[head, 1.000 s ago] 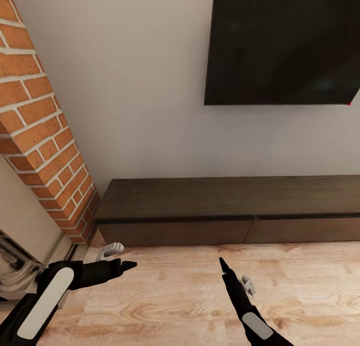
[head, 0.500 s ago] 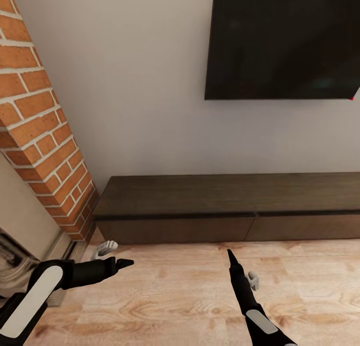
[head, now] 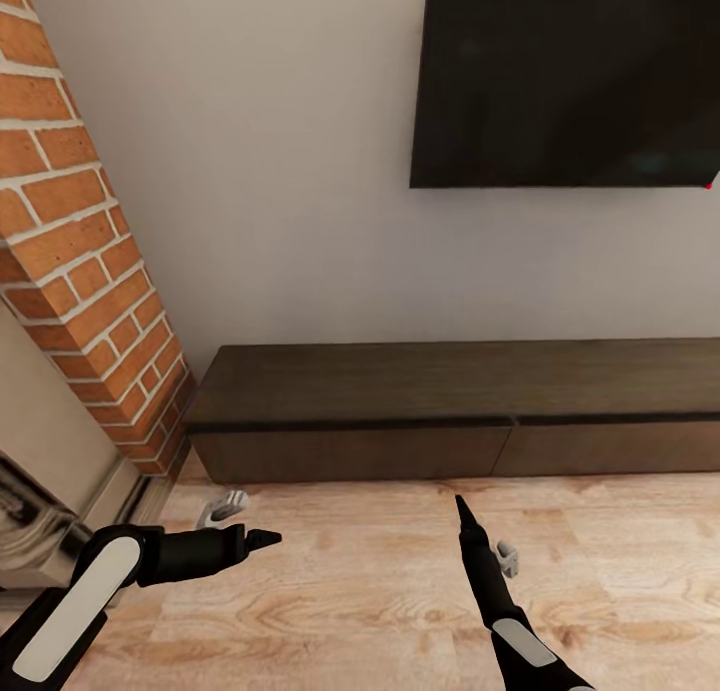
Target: Place each of the two pumpkins and all three candles from the living room inside a cabinet in the living room (use any cabinet), then make sure every cabinet is closed, and position the cauldron so it is next to a table in the living room.
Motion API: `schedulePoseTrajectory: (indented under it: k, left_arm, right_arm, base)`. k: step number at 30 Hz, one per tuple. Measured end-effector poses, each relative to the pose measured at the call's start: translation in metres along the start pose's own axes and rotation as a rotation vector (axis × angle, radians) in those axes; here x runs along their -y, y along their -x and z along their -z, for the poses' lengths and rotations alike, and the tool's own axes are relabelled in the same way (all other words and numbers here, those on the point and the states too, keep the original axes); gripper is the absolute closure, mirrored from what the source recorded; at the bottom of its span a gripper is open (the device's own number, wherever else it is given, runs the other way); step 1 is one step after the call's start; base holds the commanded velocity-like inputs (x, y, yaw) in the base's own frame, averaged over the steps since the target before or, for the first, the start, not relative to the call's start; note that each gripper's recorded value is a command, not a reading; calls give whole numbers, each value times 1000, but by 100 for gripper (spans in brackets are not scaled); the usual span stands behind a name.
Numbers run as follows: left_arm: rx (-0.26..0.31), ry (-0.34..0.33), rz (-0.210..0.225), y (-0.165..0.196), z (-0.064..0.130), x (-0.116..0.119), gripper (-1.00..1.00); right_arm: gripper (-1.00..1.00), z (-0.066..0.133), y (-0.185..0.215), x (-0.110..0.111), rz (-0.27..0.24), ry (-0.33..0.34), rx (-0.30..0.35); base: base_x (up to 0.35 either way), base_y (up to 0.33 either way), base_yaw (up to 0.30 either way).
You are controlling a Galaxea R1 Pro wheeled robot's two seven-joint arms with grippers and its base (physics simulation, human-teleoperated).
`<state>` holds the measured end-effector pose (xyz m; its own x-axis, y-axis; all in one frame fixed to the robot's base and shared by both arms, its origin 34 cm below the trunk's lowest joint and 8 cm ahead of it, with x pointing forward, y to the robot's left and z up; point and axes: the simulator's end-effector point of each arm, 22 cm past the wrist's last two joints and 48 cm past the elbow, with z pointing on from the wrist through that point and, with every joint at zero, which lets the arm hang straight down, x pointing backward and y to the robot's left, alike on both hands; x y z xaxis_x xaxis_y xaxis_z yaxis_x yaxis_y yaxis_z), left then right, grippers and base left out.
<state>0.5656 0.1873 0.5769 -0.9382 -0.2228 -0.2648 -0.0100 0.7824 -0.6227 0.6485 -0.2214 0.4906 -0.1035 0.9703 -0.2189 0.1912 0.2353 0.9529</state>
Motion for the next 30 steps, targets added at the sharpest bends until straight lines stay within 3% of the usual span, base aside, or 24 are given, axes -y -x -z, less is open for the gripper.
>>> schedulePoseTrajectory:
  k: [8,17,24,30]
  left_arm:
    - [-2,-3,-1,-8,-12,-9,-100]
    - [-4,-3,-2,-18,-25,-21,-100]
    - [-4,-5,-2,-25,-36,-29,-100]
    - [-4,-12,1,-32,-47,-34,-100]
  right_arm:
    - [-100,0,0,19,-6,-8,6]
    - [-100,-1,-2,36,-46,-4,19]
    - [-100,0,-12,30,-99,96,-19]
    - [-100,2,-17,42,-115,105,-29]
  base:
    - [0,0,0]
    - [0,0,0]
    - [0,0,0]
    - [0,0,0]
